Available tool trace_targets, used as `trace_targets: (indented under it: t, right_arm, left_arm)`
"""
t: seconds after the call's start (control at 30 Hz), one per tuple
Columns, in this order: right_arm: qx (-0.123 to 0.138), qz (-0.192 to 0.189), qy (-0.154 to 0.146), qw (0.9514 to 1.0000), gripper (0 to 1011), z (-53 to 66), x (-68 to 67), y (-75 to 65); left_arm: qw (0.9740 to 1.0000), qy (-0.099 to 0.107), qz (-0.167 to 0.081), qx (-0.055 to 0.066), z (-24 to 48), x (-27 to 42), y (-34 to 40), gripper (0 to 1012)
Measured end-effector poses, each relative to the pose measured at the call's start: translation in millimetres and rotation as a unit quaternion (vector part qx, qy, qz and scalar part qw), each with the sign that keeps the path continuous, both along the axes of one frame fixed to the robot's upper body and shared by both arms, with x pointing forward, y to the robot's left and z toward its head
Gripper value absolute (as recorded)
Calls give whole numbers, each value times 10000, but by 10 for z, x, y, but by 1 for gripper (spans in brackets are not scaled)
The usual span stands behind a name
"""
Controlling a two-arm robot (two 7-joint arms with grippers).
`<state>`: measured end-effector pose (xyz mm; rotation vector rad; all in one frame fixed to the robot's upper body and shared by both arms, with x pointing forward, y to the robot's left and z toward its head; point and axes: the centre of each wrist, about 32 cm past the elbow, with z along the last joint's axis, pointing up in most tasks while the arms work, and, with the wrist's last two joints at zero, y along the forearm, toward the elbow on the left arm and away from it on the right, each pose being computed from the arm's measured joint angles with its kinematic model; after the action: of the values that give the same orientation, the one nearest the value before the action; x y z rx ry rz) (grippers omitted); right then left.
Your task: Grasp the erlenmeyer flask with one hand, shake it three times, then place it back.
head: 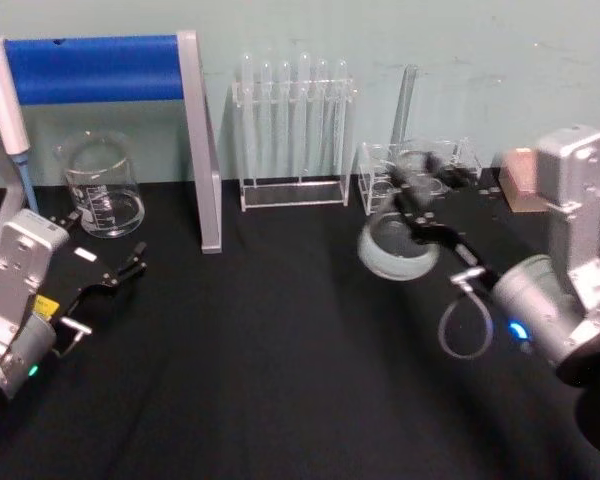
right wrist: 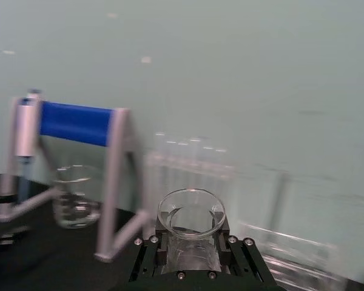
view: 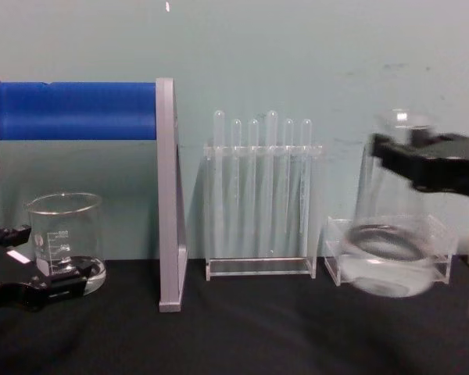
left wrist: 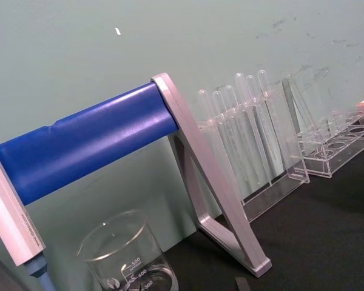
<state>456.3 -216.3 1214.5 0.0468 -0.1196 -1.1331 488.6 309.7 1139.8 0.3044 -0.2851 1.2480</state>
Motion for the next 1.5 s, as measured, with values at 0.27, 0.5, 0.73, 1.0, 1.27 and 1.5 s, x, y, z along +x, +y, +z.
trace_targets:
  t: [0.27,0.5,0.73,1.0,1.27,1.5]
  right_arm:
    - [-9,-790,-8,9969,449,-1,-191,-259]
    - [28,-1009,-2,9949,449,-8,-261,-335]
    - [44,-699,-7,9975,449,-4,-203,-277]
    - [36,131,24,9999,449,-15,-33,-67]
    - [26,951,33,9955,449,-27,121,163]
    - [9,1277,43,9918,449,-32,223,255]
  left_arm:
    - [10000,0,0,0,0,0,0,1001]
    - [10000,0,0,0,0,0,0,1001]
    - [10000,0,0,0,0,0,0,1001]
    - [10000,0,0,0,0,0,0,1001]
    - [10000,0,0,0,0,0,0,1001]
    - [10000,0,0,0,0,0,0,1001]
